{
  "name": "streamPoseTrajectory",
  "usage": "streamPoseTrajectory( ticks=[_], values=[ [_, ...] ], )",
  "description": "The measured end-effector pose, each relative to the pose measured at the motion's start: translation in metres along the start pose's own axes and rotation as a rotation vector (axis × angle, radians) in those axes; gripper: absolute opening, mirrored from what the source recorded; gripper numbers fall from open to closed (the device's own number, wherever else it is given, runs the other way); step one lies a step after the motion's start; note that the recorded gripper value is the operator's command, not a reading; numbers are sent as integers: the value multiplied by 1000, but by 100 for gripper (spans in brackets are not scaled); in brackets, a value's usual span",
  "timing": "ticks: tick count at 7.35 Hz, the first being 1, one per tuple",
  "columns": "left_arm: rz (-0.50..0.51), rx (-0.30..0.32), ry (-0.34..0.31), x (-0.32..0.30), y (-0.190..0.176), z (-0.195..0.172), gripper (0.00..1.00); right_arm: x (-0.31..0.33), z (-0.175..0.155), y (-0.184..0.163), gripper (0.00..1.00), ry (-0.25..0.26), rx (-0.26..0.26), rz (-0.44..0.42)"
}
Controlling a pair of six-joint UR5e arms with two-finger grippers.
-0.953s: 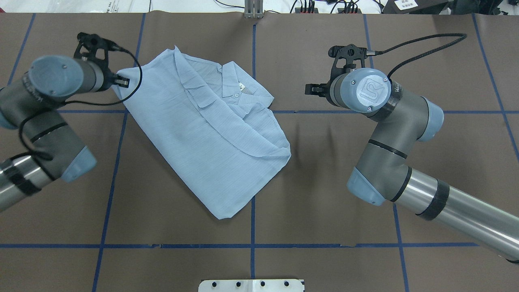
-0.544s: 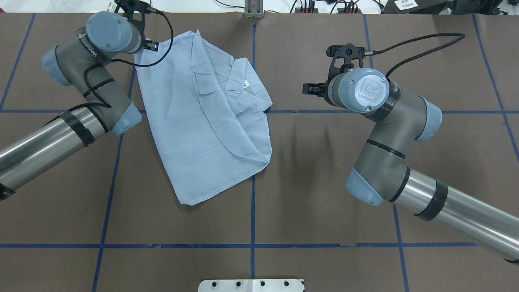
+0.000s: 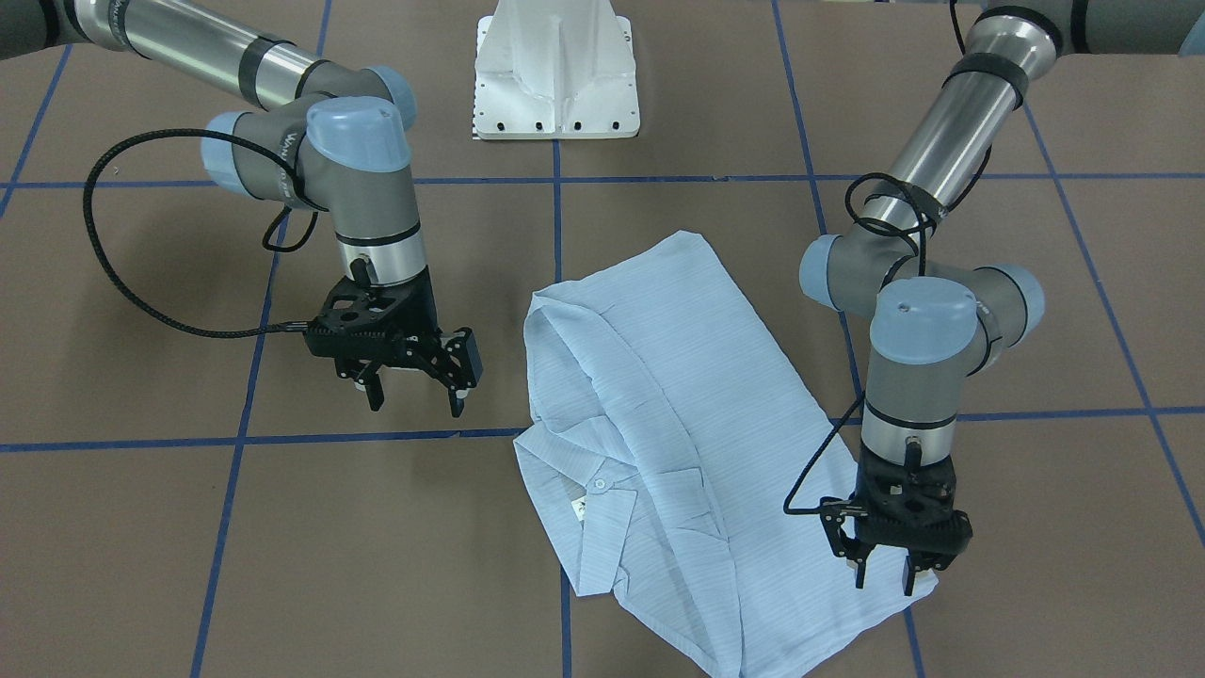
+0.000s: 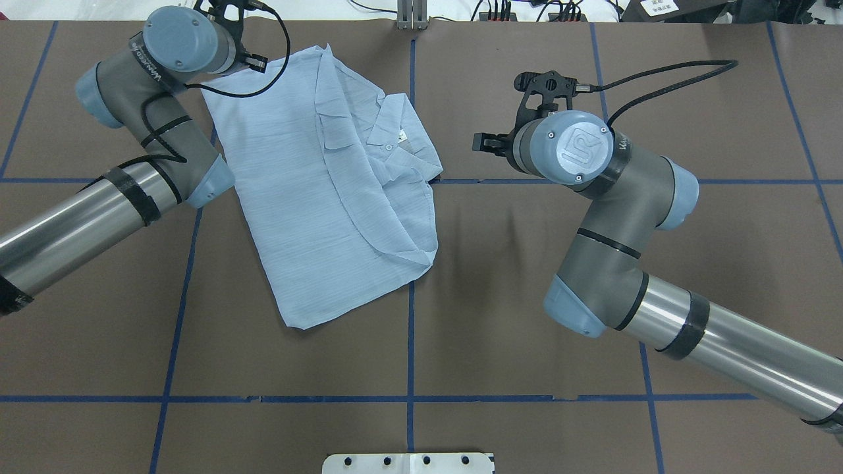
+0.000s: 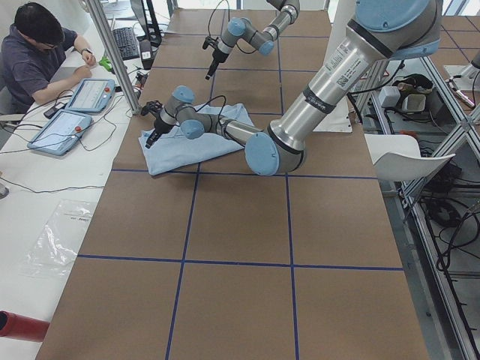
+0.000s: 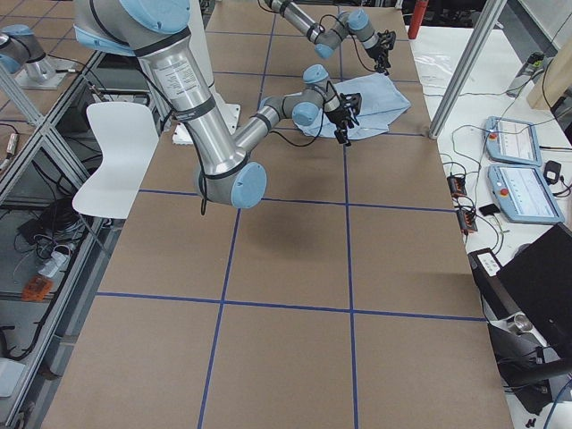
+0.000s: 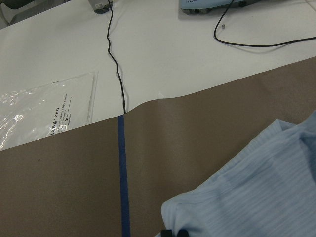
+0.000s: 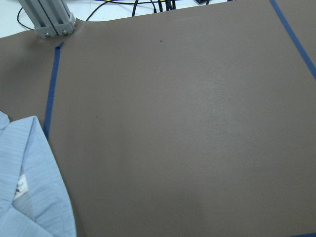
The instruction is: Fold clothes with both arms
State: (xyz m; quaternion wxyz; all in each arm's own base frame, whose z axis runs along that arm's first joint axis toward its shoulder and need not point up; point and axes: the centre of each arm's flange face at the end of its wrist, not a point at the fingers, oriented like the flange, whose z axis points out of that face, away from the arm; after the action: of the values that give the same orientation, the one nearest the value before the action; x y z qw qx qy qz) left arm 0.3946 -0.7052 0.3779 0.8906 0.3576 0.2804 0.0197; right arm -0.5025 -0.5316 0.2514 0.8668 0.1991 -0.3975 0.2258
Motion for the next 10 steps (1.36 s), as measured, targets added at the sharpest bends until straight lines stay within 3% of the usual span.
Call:
streamPoseTrajectory(
  ticks=[2, 4, 8, 10],
  values=[
    [5, 13, 32, -10, 13, -11, 100, -57, 31, 9, 91, 39, 21, 209],
    [-5, 20, 39, -12, 16, -15, 100, -88, 56, 24, 83, 79, 67, 354],
    [-11, 25, 45, -10, 17, -19, 100, -93, 74, 55, 82, 111, 70, 408],
    [-10, 27, 50, -9, 17, -21, 100, -93, 77, 63, 74, 118, 72, 414]
  ],
)
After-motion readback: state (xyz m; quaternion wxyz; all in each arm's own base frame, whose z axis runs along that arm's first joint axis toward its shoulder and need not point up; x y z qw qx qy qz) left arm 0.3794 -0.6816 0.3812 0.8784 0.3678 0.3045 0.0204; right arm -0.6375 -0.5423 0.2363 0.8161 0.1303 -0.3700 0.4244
